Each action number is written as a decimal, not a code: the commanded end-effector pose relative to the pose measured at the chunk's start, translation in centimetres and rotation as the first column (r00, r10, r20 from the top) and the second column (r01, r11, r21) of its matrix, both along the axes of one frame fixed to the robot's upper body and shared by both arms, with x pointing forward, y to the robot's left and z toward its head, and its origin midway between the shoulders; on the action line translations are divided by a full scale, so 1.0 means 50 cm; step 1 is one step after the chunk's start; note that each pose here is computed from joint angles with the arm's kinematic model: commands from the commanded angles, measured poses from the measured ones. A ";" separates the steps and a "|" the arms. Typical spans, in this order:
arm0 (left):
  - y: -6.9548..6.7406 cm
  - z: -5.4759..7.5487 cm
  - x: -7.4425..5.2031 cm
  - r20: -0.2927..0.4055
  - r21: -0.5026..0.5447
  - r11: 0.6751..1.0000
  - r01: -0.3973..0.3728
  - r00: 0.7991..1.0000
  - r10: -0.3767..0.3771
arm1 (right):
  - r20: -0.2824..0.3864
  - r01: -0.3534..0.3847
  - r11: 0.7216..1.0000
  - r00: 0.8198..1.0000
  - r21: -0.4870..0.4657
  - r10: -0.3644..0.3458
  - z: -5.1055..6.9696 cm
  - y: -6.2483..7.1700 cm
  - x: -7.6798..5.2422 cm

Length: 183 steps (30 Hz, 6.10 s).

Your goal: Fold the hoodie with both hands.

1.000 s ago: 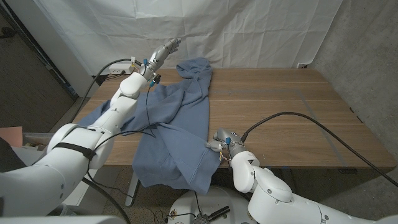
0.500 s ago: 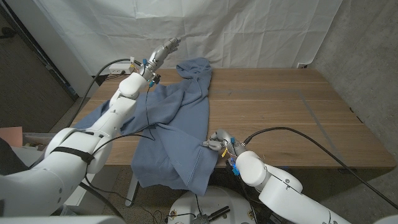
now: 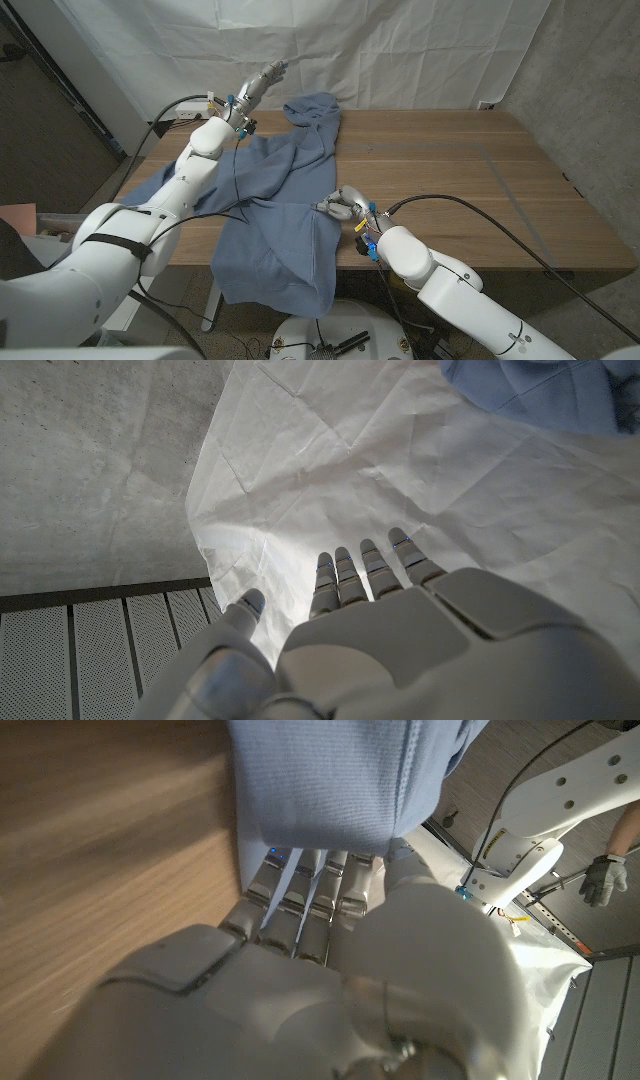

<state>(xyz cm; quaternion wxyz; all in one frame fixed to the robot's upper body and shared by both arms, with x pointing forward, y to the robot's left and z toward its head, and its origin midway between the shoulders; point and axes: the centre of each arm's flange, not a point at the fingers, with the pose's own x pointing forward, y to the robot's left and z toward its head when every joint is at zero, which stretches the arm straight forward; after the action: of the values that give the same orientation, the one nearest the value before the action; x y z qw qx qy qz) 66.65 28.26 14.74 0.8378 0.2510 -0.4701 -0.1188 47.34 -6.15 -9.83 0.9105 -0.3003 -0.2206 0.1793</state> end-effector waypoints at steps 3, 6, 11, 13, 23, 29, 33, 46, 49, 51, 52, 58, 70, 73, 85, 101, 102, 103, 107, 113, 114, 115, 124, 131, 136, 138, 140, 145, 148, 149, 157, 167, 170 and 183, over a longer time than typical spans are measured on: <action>0.006 0.011 0.022 -0.014 -0.014 1.000 0.000 1.000 0.000 | 0.032 -0.125 0.990 0.992 0.069 0.123 0.049 0.017 0.019; 0.005 0.015 0.028 -0.024 -0.020 1.000 -0.001 1.000 0.001 | -0.007 -0.187 0.977 0.982 0.103 0.189 0.058 0.019 0.027; 0.002 0.022 0.031 -0.030 -0.020 1.000 0.000 1.000 0.000 | -0.030 -0.240 0.965 0.969 0.108 0.244 0.065 0.029 0.036; 0.002 0.024 0.031 -0.030 -0.022 1.000 0.001 1.000 -0.001 | -0.038 -0.270 0.954 0.960 0.127 0.277 0.069 0.036 0.040; 0.001 0.037 0.027 -0.016 -0.023 1.000 -0.001 1.000 0.001 | -0.071 -0.421 0.895 0.898 0.145 0.434 0.098 0.081 0.060; 0.006 0.043 0.022 0.001 -0.030 1.000 -0.003 1.000 0.003 | -0.081 -0.461 0.878 0.878 0.131 0.473 0.116 0.102 0.066; 0.010 0.049 0.017 0.017 -0.033 0.999 -0.008 1.000 0.008 | -0.079 -0.468 0.881 0.877 0.074 0.473 0.121 0.123 0.069; 0.026 0.062 0.006 0.051 -0.047 0.998 -0.029 0.998 0.031 | -0.124 -0.506 0.862 0.858 -0.038 0.498 0.124 0.184 0.090; 0.027 0.066 0.006 0.052 -0.049 0.998 -0.035 0.998 0.038 | -0.133 -0.528 0.845 0.846 -0.080 0.516 0.128 0.197 0.091; 0.026 0.068 0.008 0.050 -0.049 0.998 -0.038 0.998 0.041 | -0.132 -0.536 0.836 0.843 -0.117 0.522 0.131 0.212 0.093; 0.026 0.069 0.008 0.049 -0.050 0.998 -0.039 0.998 0.042 | -0.138 -0.547 0.828 0.836 -0.124 0.532 0.131 0.218 0.095; 0.023 0.075 0.007 0.057 -0.049 0.998 -0.041 0.997 0.044 | -0.170 -0.584 0.786 0.811 -0.201 0.559 0.129 0.255 0.095; 0.027 0.079 -0.001 0.076 -0.054 0.997 -0.047 0.996 0.051 | -0.187 -0.634 0.716 0.772 -0.291 0.608 0.133 0.297 0.078; 0.028 0.079 -0.002 0.077 -0.058 0.997 -0.049 0.996 0.053 | -0.212 -0.661 0.678 0.748 -0.322 0.628 0.132 0.308 0.073; 0.030 0.078 0.000 0.074 -0.066 0.996 -0.057 0.995 0.062 | -0.317 -0.805 0.506 0.589 -0.310 0.743 0.108 0.351 0.091; 0.044 0.073 -0.023 0.089 -0.063 0.995 -0.080 0.992 0.085 | -0.368 -0.783 0.522 0.621 -0.338 0.692 0.056 0.367 0.119; 0.044 0.073 -0.024 0.089 -0.062 0.995 -0.078 0.993 0.084 | -0.391 -0.794 0.520 0.608 -0.314 0.692 0.051 0.368 0.123; 0.044 0.073 -0.025 0.090 -0.063 0.995 -0.079 0.992 0.084 | -0.402 -0.798 0.519 0.602 -0.306 0.690 0.048 0.368 0.126; 0.042 0.070 -0.030 0.093 -0.063 0.995 -0.078 0.992 0.084 | -0.486 -0.835 0.478 0.549 -0.274 0.680 0.035 0.366 0.135; 0.040 0.066 -0.036 0.096 -0.068 0.994 -0.080 0.992 0.087 | -0.529 -0.840 0.456 0.540 -0.293 0.655 0.037 0.351 0.139; 0.040 0.066 -0.037 0.097 -0.067 0.994 -0.082 0.991 0.088 | -0.522 -0.832 0.461 0.554 -0.310 0.648 0.042 0.346 0.142; 0.039 0.066 -0.038 0.097 -0.068 0.994 -0.081 0.991 0.087 | -0.520 -0.827 0.468 0.561 -0.313 0.644 0.044 0.342 0.143; 0.046 0.063 -0.048 0.098 -0.076 0.993 -0.088 0.991 0.096 | -0.446 -0.774 0.569 0.628 -0.277 0.637 0.067 0.284 0.164; 0.057 0.052 -0.044 0.083 -0.086 0.991 -0.099 0.991 0.106 | -0.342 -0.713 0.663 0.697 -0.230 0.631 0.096 0.237 0.176; 0.066 0.045 -0.042 0.069 -0.093 0.990 -0.104 0.991 0.110 | -0.303 -0.687 0.699 0.722 -0.200 0.622 0.117 0.210 0.187; 0.069 0.041 -0.041 0.064 -0.096 0.990 -0.106 0.992 0.112 | -0.273 -0.668 0.719 0.740 -0.191 0.615 0.127 0.195 0.190; 0.073 0.038 -0.041 0.059 -0.099 0.989 -0.108 0.992 0.114 | -0.259 -0.656 0.729 0.752 -0.198 0.606 0.137 0.183 0.195; 0.083 0.031 -0.042 0.048 -0.112 0.988 -0.109 0.992 0.115 | -0.218 -0.622 0.767 0.779 -0.158 0.588 0.152 0.150 0.205; 0.089 0.028 -0.044 0.045 -0.117 0.987 -0.112 0.992 0.118 | -0.206 -0.611 0.776 0.789 -0.157 0.579 0.159 0.136 0.208; 0.090 0.027 -0.045 0.043 -0.120 0.986 -0.112 0.992 0.118 | -0.195 -0.601 0.787 0.796 -0.139 0.573 0.160 0.130 0.210; 0.101 0.011 -0.050 0.026 -0.136 0.983 -0.119 0.992 0.124 | -0.144 -0.578 0.809 0.814 -0.107 0.562 0.180 0.099 0.219; 0.105 -0.008 -0.057 0.009 -0.150 0.982 -0.117 0.993 0.120 | -0.082 -0.543 0.837 0.839 -0.071 0.538 0.216 0.052 0.232; 0.104 -0.013 -0.058 0.000 -0.152 0.982 -0.109 0.994 0.110 | -0.043 -0.510 0.860 0.860 -0.031 0.508 0.229 0.032 0.240; 0.119 -0.033 -0.055 -0.032 -0.169 0.980 -0.106 0.994 0.102 | 0.048 -0.472 0.881 0.881 0.039 0.470 0.284 -0.019 0.280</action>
<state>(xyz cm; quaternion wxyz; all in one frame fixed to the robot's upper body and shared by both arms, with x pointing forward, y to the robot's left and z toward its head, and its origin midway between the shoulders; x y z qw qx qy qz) 63.85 33.66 13.88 0.8599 0.2098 -0.4640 -0.0350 59.81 -4.79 2.21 0.8272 -0.2442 -0.2803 0.4213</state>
